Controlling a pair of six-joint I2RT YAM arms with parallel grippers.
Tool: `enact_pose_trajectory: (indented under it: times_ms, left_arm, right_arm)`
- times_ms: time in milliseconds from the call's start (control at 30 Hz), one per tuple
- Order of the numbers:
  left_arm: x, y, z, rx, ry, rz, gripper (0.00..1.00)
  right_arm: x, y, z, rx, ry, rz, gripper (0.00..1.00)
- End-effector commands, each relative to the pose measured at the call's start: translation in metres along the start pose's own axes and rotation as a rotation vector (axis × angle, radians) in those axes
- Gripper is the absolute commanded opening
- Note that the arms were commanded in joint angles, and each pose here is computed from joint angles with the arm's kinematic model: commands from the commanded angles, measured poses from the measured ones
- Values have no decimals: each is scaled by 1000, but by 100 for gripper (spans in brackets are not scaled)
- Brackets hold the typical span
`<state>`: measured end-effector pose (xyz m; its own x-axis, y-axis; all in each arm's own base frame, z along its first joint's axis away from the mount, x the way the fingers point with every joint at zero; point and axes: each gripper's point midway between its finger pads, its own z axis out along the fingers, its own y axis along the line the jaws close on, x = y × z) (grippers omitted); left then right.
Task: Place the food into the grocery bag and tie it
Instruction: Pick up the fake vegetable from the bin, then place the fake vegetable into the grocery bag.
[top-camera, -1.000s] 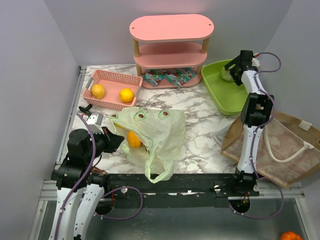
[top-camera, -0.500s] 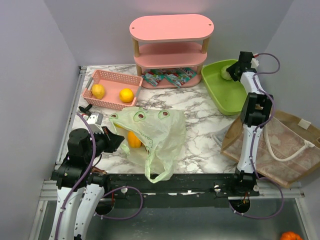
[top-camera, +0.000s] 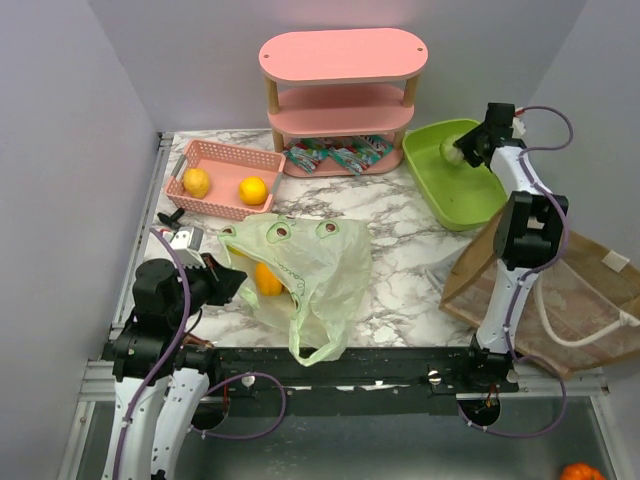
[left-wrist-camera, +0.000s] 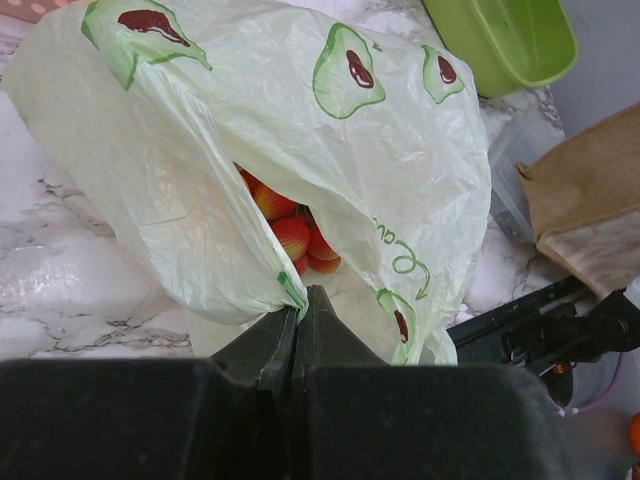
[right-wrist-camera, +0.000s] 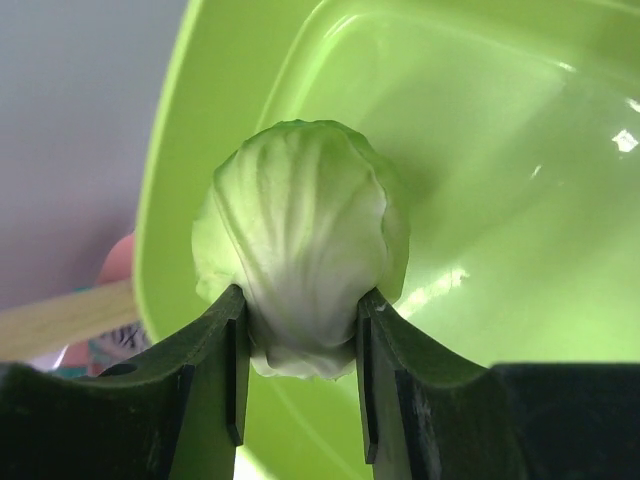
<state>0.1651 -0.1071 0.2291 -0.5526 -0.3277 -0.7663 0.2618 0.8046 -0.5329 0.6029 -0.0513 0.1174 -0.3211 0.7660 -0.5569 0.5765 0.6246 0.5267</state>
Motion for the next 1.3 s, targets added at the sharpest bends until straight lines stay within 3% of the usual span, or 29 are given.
enact_pose_trajectory:
  times_ms: [0,233,500,867,1267]
  left_arm:
    - [-1,-2,0,22,-15,18,0]
    - [-4,-1,-1,22,-29,17,0]
    - [-7,1,-1,15,-41,12,0]
    - [-11,1,-7,7,-79,22,0]
    - [-11,1,-5,14,-68,20,0]
  right_arm:
    - [-6,34,-56,-113,-12,-8,35]
    - [8,31,-116,-164,-25,-32,35]
    - [37,48,-180,-317,104,-71,35]
    - [101,100,-314,-589,180,-221,36]
    - [157,85,-399,-883,379,-380,37]
